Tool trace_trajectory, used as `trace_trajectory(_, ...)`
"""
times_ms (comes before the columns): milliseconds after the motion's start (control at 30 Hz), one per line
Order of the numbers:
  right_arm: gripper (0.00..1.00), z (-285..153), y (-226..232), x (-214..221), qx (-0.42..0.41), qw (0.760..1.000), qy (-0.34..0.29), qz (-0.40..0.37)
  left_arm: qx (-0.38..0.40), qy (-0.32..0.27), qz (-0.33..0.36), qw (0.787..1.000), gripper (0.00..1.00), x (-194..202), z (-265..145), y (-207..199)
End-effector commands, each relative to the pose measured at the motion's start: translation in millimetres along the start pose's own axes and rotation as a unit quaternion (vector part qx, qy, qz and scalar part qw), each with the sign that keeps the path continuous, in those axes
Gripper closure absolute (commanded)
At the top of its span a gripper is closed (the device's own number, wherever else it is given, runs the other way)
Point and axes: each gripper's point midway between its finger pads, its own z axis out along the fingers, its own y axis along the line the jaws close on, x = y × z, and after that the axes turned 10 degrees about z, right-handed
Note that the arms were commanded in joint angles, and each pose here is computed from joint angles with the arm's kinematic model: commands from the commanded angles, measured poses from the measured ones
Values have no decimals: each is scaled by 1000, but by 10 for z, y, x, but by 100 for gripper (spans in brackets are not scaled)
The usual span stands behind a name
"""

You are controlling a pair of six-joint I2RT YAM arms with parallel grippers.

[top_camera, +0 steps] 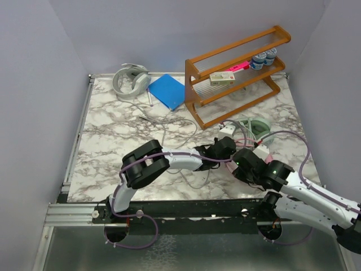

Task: Wrap the headphones
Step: Place the headphones at the center of the board.

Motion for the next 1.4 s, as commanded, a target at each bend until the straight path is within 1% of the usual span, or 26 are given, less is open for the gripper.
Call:
trace_trajectory(0,99,96,254,-343,-16,996,-87,-11,36,2,16,999,100,-94,123,-250)
trace_trajectory(133,100,183,247,-415,8,996,-83,-27,38,19,24,999,100,-9,154,-250)
trace_trajectory(333,100,295,190,-520,11,997,-67,-21,20,40,1,999,99,68,155,-198)
trace_trajectory(433,99,333,153,-600,17,998,-64,-14,24,39,-17,999,85,59,182,-200)
trace_trajectory(500,99,350,132,-669,18,998,-62,-6,32,38,-25,998,78,48,211,-215)
trace_trajectory(633,100,398,80,-801,23,998,-60,6,65,32,-42,996,69,18,246,-291)
trace_trajectory(700,100,425,33,-836,35,998,-59,11,80,39,-45,995,59,29,263,-346)
trace_trajectory(767,99,451,15,-845,43,997,-56,12,83,47,-44,994,48,42,270,-367)
trace_trajectory(800,99,457,17,-845,44,997,-54,11,82,46,-45,995,44,21,258,-360)
trace_trajectory(867,97,459,21,-862,46,997,-56,7,77,37,-49,995,32,-53,206,-314)
trace_trajectory(933,96,439,-7,-911,55,996,-68,7,70,30,-49,996,25,-131,148,-253)
trace_trajectory(967,95,431,-16,-934,58,996,-74,6,66,27,-49,996,23,-163,124,-223)
trace_trajectory(1033,91,423,-23,-967,61,995,-82,6,60,23,-48,997,20,-230,67,-171)
trace_trajectory(1167,91,451,-63,-967,75,994,-83,8,54,4,-48,997,17,-410,-89,-104)
trace_trajectory(1233,91,451,-76,-979,78,993,-87,10,52,-1,-49,997,13,-488,-169,-72)
trace_trajectory(1367,91,438,-59,-1011,73,993,-95,13,51,-4,-56,997,12,-549,-296,1)
